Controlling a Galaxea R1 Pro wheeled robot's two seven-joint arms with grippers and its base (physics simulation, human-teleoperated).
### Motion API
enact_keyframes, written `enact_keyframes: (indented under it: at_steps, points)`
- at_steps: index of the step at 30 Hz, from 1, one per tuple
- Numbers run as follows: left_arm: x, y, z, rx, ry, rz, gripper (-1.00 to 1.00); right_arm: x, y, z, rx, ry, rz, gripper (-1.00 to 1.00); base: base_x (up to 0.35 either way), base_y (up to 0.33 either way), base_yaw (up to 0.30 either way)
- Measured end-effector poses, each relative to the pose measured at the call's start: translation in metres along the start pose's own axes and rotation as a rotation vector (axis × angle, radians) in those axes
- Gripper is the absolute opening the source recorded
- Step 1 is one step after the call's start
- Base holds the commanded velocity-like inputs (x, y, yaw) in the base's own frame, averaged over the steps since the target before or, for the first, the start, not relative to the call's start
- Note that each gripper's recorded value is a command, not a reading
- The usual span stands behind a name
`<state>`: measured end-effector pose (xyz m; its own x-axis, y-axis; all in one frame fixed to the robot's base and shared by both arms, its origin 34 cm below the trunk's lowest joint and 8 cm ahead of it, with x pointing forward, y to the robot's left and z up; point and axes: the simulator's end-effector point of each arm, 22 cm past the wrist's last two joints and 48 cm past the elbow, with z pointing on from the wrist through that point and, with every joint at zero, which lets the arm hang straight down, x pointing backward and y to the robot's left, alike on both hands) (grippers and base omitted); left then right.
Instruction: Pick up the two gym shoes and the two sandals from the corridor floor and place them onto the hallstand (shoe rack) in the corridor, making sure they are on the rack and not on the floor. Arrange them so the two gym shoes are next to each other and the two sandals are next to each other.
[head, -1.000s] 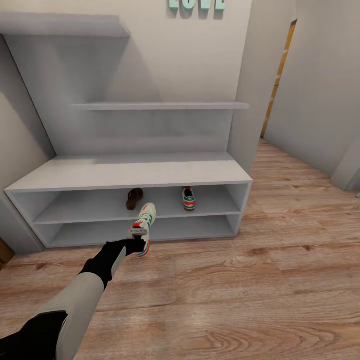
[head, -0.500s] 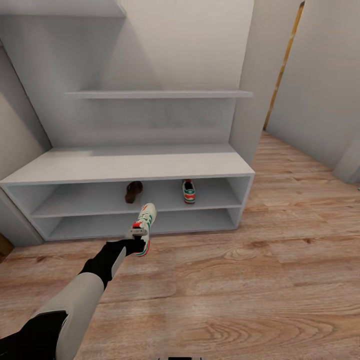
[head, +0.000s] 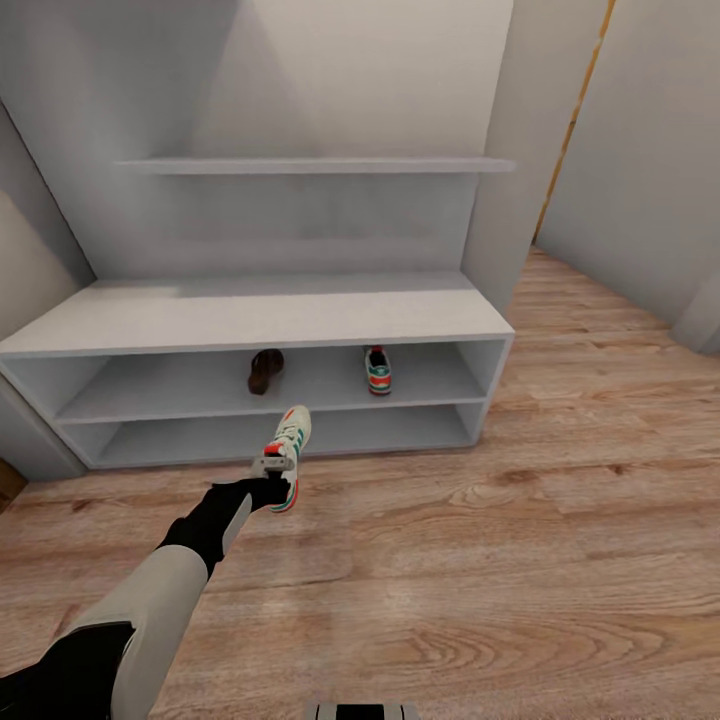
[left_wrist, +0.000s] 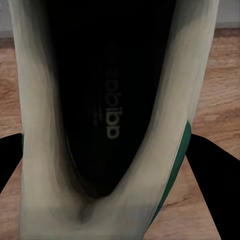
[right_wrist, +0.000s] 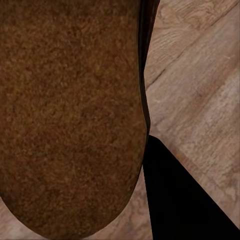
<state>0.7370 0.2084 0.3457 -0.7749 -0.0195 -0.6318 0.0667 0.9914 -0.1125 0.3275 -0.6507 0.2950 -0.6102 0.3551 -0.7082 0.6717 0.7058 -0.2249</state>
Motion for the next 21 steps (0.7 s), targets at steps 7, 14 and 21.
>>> enact_keyframes:
  at_steps: [7,14,21]
  points:
    - [0.0,0.005,0.0,-0.027,-0.004,0.002,-1.0,0.0,0.0,0.0,0.0,-0.002,-0.002,-1.0,0.03,-0.015,0.0]
    - [-0.001,0.011,0.0,-0.05,-0.006,0.0,-1.0,0.0,0.0,0.0,-0.001,-0.002,-0.002,-1.0,0.195,-0.135,0.0]
    - [-0.002,0.012,0.0,-0.053,-0.008,-0.001,-1.0,0.0,0.0,0.0,-0.001,-0.001,-0.003,-1.0,0.234,-0.172,0.0]
